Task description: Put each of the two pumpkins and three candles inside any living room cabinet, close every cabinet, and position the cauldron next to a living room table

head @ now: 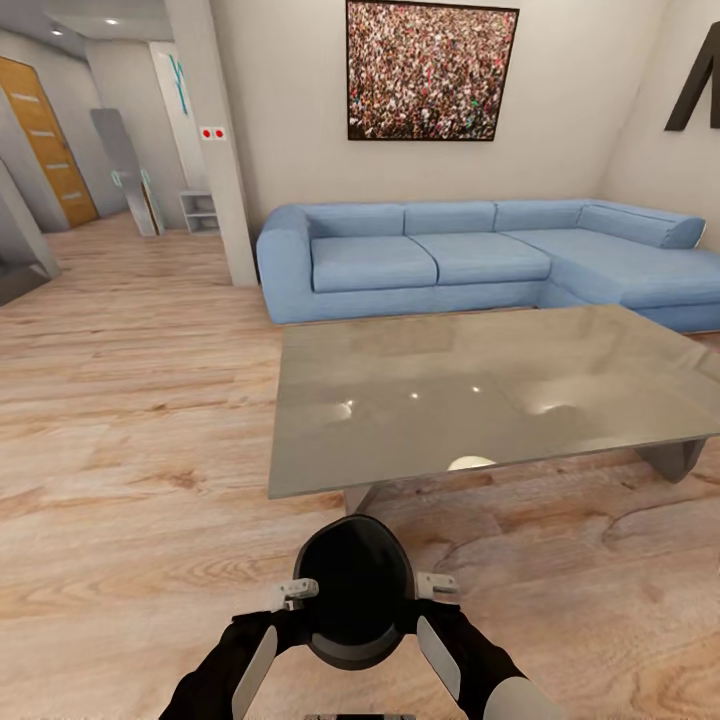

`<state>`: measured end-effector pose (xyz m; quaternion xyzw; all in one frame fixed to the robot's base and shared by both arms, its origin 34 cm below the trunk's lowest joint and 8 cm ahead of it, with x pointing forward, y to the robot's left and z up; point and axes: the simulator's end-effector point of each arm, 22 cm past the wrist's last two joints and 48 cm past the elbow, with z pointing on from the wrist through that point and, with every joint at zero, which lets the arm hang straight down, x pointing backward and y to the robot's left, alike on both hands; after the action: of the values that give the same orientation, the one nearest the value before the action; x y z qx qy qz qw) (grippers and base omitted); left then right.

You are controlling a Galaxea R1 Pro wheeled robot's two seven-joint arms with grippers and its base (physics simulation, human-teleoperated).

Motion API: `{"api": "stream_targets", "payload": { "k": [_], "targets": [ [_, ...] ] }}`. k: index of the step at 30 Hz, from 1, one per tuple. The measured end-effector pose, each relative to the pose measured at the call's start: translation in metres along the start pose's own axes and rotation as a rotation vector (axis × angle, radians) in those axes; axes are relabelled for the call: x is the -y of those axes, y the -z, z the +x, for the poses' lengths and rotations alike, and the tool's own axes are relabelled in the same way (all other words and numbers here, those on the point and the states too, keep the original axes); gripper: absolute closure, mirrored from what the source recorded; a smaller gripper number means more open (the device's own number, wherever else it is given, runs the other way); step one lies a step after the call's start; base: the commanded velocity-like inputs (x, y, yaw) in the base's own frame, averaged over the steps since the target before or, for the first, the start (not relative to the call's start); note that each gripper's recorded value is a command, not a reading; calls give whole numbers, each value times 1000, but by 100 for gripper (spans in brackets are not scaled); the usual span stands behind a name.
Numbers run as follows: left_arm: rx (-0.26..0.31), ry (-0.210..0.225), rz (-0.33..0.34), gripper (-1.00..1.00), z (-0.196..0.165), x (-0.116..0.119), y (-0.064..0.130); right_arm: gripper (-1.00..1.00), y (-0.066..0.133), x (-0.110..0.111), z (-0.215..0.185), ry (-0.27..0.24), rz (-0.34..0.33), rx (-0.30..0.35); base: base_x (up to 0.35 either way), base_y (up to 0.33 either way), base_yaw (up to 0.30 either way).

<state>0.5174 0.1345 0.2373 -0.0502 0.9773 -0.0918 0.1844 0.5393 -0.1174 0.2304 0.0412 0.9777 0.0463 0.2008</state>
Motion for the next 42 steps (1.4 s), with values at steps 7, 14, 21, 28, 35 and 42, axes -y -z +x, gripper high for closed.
{"api": "stream_targets", "payload": {
  "k": [7, 14, 21, 28, 35, 42],
  "targets": [
    [-7, 1, -1, 100, 3, -1, -3, 100, -3, 1, 3, -1, 1, -7, 0, 0, 0],
    [-8, 2, -1, 100, 3, -1, -3, 100, -3, 1, 3, 0, 1, -8, 41, 0, 0],
    [-7, 2, -1, 100, 3, -1, -2, 100, -2, 0, 3, 0, 1, -7, 104, 0, 0],
    [-6, 1, -1, 100, 3, -1, -2, 100, -2, 0, 3, -1, 1, -6, 100, 0, 0],
    [-7, 1, -1, 100, 3, -1, -3, 100, -3, 1, 3, -1, 1, -7, 21, 0, 0],
    [-8, 2, -1, 100, 3, -1, -3, 100, -3, 1, 3, -1, 1, -7, 1, 0, 0]
  ]
}}
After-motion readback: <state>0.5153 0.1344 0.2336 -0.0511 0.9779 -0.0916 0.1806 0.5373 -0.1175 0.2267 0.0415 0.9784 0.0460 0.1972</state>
